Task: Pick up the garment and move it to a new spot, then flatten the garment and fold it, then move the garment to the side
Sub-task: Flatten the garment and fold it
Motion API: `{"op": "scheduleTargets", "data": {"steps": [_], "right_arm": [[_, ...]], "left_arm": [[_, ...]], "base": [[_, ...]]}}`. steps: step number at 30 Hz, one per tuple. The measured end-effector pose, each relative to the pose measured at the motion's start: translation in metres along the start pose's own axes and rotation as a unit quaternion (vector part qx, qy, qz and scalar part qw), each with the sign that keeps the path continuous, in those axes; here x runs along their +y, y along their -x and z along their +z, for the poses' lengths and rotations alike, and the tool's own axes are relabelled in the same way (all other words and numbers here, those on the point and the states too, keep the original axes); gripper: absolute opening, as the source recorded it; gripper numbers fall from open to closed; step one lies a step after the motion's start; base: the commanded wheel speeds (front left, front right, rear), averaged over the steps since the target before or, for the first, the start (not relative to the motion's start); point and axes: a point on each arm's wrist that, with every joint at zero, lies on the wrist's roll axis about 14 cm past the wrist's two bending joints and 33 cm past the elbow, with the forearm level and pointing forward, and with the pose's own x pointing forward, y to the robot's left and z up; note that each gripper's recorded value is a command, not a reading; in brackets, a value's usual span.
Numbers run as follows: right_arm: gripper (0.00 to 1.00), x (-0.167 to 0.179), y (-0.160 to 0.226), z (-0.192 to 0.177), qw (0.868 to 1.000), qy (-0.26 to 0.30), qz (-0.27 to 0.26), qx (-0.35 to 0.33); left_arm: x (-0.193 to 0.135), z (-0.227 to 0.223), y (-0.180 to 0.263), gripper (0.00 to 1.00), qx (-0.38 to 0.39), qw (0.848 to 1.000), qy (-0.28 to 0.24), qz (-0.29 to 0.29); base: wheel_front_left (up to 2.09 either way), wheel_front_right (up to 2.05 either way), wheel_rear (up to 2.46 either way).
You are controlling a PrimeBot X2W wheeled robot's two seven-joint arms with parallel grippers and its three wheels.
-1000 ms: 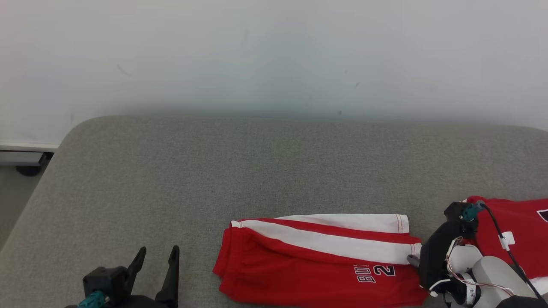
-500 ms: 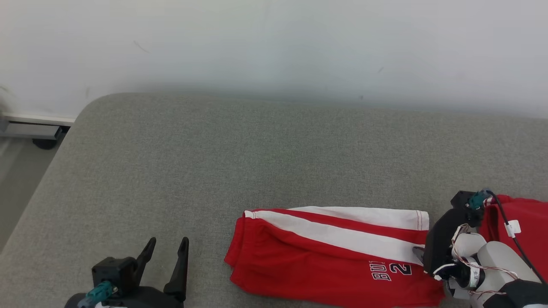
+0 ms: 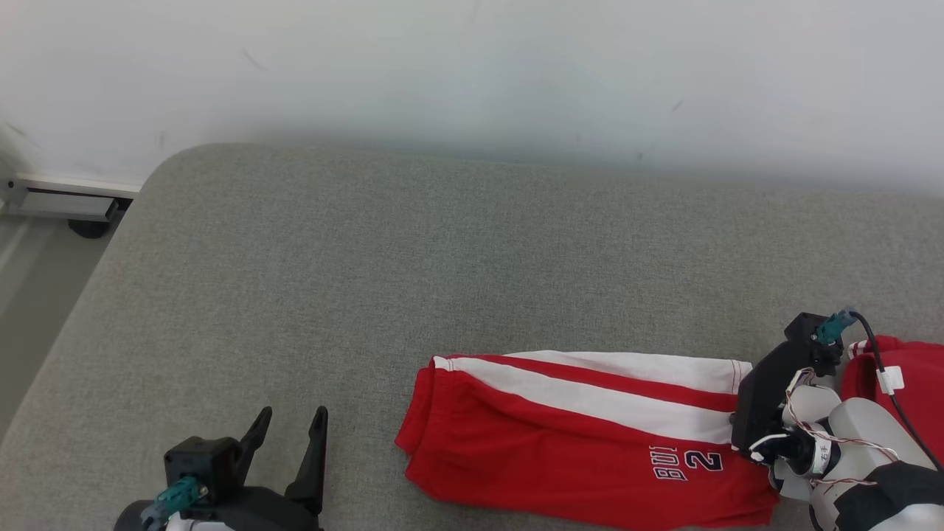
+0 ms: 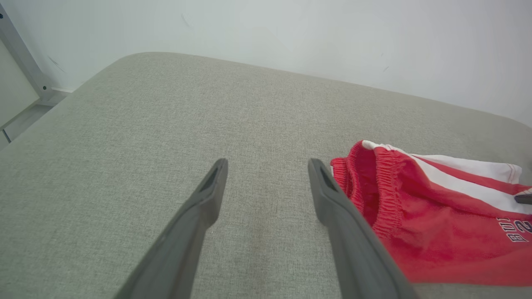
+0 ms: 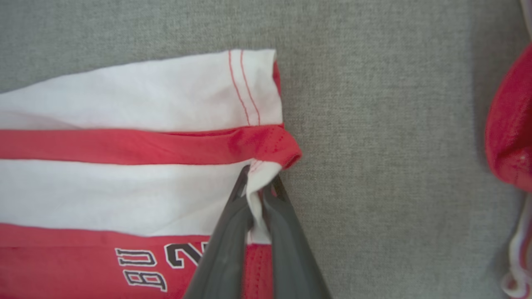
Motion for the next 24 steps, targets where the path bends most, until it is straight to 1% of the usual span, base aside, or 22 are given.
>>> {"op": "scheduleTargets", "data": {"steps": [6,12,19,24], "right_arm": [[0.0,0.0,0.007,0.004,1.0,0.002,-0.003,-0.008],[0.0,-0.011,0.026,0.021,0.999,0.002,-0.013,-0.05],[0.0,-0.051,0.054,0.018,0.995,0.004,-0.052,-0.082],[0.0,-0.077,0.085,0.034,0.988,0.008,-0.079,-0.13]], "left_arm": [[0.001,0.004,0.001,1.0,-0.008,1.0,-0.001,0.001],[0.005,0.01,0.006,1.0,-0.021,1.0,-0.005,0.005],[-0.003,0.006,0.016,1.0,-0.024,1.0,-0.005,-0.007],[-0.013,0.009,0.021,1.0,-0.032,0.999,-0.008,-0.021]], "base": [[0.0,0.0,0.0],[0.0,0.0,0.0],[0.0,0.0,0.0],[0.0,0.0,0.0]]}}
